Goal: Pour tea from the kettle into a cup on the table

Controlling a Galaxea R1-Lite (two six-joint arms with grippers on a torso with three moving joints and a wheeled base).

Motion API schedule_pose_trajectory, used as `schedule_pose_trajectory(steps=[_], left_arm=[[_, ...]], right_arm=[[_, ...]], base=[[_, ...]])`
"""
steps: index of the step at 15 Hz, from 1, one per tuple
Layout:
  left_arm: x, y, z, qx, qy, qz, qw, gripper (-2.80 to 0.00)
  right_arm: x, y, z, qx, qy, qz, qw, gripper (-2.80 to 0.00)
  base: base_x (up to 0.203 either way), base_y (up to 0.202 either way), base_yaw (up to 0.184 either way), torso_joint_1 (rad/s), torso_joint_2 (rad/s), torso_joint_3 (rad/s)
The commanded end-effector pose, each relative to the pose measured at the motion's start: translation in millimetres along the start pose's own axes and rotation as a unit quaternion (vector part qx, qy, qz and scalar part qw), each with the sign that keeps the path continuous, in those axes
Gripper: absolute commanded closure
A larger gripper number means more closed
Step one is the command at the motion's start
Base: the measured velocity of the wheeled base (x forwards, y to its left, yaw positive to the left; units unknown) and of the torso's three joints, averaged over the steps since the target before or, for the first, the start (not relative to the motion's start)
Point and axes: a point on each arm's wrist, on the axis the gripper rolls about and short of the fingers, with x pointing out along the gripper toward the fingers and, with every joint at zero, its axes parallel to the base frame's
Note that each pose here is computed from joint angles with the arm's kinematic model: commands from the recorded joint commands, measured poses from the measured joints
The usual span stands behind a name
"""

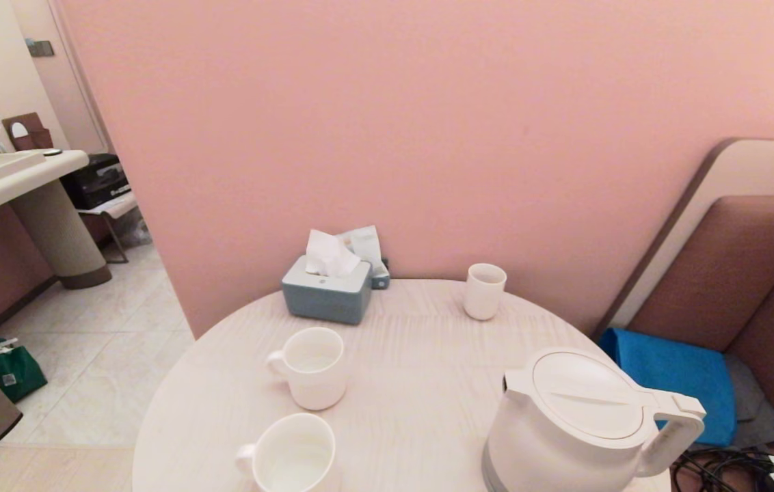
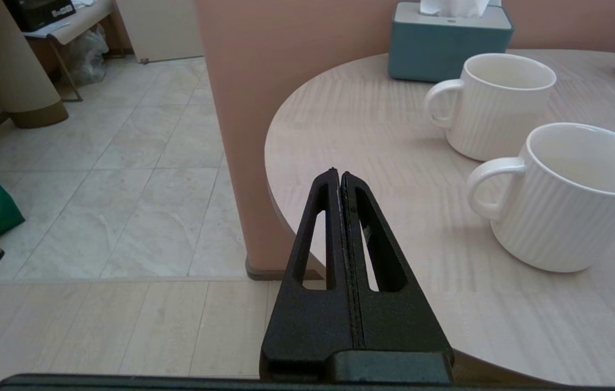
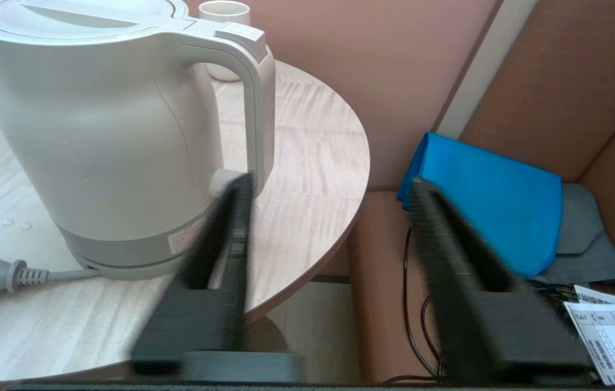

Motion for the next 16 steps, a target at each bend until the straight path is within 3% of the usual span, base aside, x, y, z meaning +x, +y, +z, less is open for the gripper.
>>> schedule_pose_trajectory(steps=[1,16], left_arm=[[0.0,0.0,0.0,0.0,0.0,0.0,1.0,0.0],[0.1,0.0,0.0,0.0,0.0,0.0,1.0,0.0]], right_arm=[[0.0,0.0,0.0,-0.001,0.0,0.0,1.0,0.0],[0.0,-0.4,-0.2,0.002,0.001,-0.008,1.0,0.0]], base=[[0.0,0.0,0.0,0.0,0.0,0.0],[0.0,0.0,0.0,0.0,0.0,0.0]])
